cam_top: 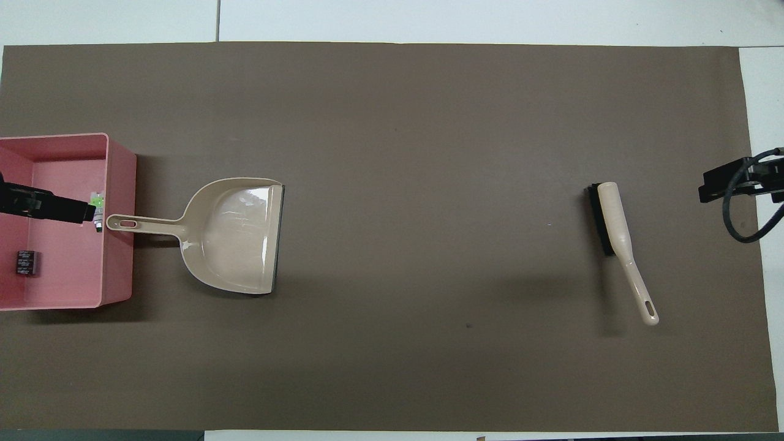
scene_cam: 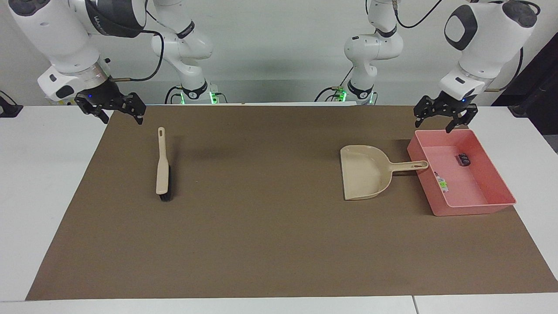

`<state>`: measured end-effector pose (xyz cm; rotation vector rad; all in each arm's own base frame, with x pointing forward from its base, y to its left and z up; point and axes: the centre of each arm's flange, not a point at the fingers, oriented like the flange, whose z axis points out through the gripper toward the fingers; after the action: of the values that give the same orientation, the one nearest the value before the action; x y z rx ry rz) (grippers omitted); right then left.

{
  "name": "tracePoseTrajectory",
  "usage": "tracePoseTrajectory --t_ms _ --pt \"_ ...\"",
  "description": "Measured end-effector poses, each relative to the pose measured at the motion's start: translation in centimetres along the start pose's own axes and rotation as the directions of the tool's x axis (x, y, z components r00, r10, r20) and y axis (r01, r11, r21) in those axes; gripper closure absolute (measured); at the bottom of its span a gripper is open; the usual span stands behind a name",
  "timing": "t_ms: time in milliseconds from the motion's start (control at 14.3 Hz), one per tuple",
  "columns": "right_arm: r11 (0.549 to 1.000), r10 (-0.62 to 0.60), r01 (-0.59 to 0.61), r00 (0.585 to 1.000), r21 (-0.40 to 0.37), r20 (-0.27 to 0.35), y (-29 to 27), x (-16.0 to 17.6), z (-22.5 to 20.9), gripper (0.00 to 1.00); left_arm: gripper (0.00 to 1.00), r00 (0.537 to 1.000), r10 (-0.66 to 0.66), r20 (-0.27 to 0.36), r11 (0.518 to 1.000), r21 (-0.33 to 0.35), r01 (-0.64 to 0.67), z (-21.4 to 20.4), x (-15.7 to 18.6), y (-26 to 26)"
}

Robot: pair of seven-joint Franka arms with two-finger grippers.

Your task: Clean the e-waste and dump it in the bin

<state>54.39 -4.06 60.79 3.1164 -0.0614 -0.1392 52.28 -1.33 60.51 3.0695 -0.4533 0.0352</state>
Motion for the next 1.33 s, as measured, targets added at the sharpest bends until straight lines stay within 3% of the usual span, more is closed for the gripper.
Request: tracePoseTrajectory --t_ms 280,559,1329 --pt "1.0 0.004 -0.004 1.0 0.0 -0.004 0.2 -0.1 -0.2 0.0 0.01 0.997 -0.064 0.035 0.998 -0.003 0.065 -3.7 0.7 0.6" --pt "1.0 0.004 -0.004 1.0 0.0 -0.004 0.2 -0.1 -0.2 0.0 0.01 0.994 -0.091 0.064 0.996 -0.006 0.091 -2.8 1.4 1.9" --pt "1.0 0.004 -0.004 1.0 0.0 -0.004 0.2 -0.1 -0.2 0.0 0.0 0.992 -0.109 0.068 0.994 -0.003 0.109 -2.7 1.4 1.3"
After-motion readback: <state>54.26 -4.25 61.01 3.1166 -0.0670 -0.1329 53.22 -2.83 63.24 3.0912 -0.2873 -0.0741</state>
